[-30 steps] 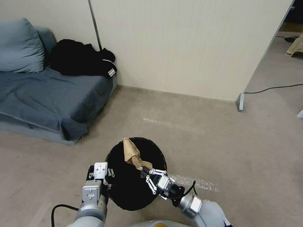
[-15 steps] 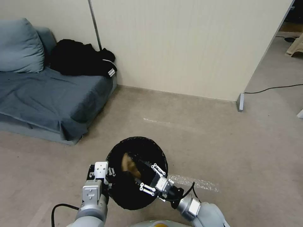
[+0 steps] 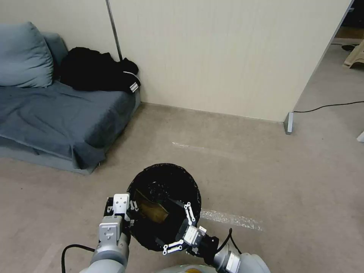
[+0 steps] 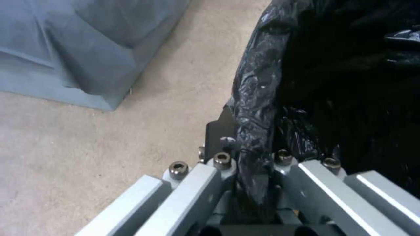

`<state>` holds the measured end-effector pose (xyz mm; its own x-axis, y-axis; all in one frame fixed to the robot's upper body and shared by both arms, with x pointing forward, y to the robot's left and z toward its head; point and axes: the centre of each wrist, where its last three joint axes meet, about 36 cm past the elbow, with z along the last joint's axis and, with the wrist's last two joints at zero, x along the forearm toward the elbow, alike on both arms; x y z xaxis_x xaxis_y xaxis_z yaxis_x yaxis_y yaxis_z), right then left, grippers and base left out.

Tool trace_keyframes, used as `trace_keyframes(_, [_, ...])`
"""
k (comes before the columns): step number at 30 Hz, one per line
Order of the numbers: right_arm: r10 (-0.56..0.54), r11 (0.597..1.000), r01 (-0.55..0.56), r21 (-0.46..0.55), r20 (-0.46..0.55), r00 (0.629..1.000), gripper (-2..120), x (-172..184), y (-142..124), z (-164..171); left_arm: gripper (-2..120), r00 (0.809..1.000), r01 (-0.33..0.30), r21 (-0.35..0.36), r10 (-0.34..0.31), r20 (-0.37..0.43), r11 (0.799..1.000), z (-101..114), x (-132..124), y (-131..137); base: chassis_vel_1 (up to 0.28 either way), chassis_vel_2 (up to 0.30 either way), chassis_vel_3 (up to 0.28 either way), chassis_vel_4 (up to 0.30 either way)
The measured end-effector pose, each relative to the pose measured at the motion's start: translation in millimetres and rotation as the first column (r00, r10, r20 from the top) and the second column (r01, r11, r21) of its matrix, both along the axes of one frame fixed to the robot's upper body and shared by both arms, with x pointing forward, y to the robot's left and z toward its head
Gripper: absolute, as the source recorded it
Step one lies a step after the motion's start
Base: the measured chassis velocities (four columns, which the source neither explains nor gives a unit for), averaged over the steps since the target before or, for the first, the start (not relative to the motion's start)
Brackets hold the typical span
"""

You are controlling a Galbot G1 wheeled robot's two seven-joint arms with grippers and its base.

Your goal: Pick up the trash bin, then pick up the garbage from the floor and place it into the trash bin.

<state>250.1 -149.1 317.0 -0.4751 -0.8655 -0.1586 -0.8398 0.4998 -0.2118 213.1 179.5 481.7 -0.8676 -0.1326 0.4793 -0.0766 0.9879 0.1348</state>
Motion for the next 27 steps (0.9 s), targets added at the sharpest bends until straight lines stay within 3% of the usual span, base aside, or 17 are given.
trace_keyframes(8, [-0.213,0.975,0.206,0.084,0.089,0.973,100,10.3,-6.5,42.1,0,1.000,0.020,0.018,-0.020,0.002,1.000,-5.5,0.6,0.0,0.000,0.000,0.000,0.000])
trace_keyframes(11, [-0.400,0.914,0.389,0.113,0.100,0.911,100,12.5,-17.9,65.7,0,1.000,0.017,0.028,-0.018,0.008,0.999,-6.6,1.3,2.5,0.000,0.000,0.000,0.000])
trace_keyframes(12, [-0.400,0.914,0.389,0.113,0.100,0.911,100,12.5,-17.9,65.7,0,1.000,0.017,0.028,-0.018,0.008,0.999,-6.6,1.3,2.5,0.000,0.000,0.000,0.000])
trace_keyframes(15, [-0.538,0.840,0.530,0.117,0.057,0.841,100,-0.7,-17.6,77.0,0,1.000,0.010,0.032,-0.011,0.014,0.999,-6.6,2.2,5.8,0.000,0.000,0.000,0.000])
trace_keyframes(16, [-0.538,0.840,0.530,0.117,0.057,0.841,100,-0.7,-17.6,77.0,0,1.000,0.010,0.032,-0.011,0.014,0.999,-6.6,2.2,5.8,0.000,0.000,0.000,0.000])
trace_keyframes(20, [-0.650,0.755,0.643,0.127,0.022,0.760,100,-18.2,-16.2,87.2,0,1.000,-0.001,0.026,0.001,0.020,1.000,-6.0,4.3,10.8,0.000,0.000,0.000,0.000])
trace_keyframes(27, [-0.705,0.703,0.702,0.110,-0.018,0.709,100,-28.0,-14.4,73.1,0,1.000,-0.009,0.014,0.008,0.019,1.000,-6.0,4.7,13.5,0.000,0.000,0.000,0.000])
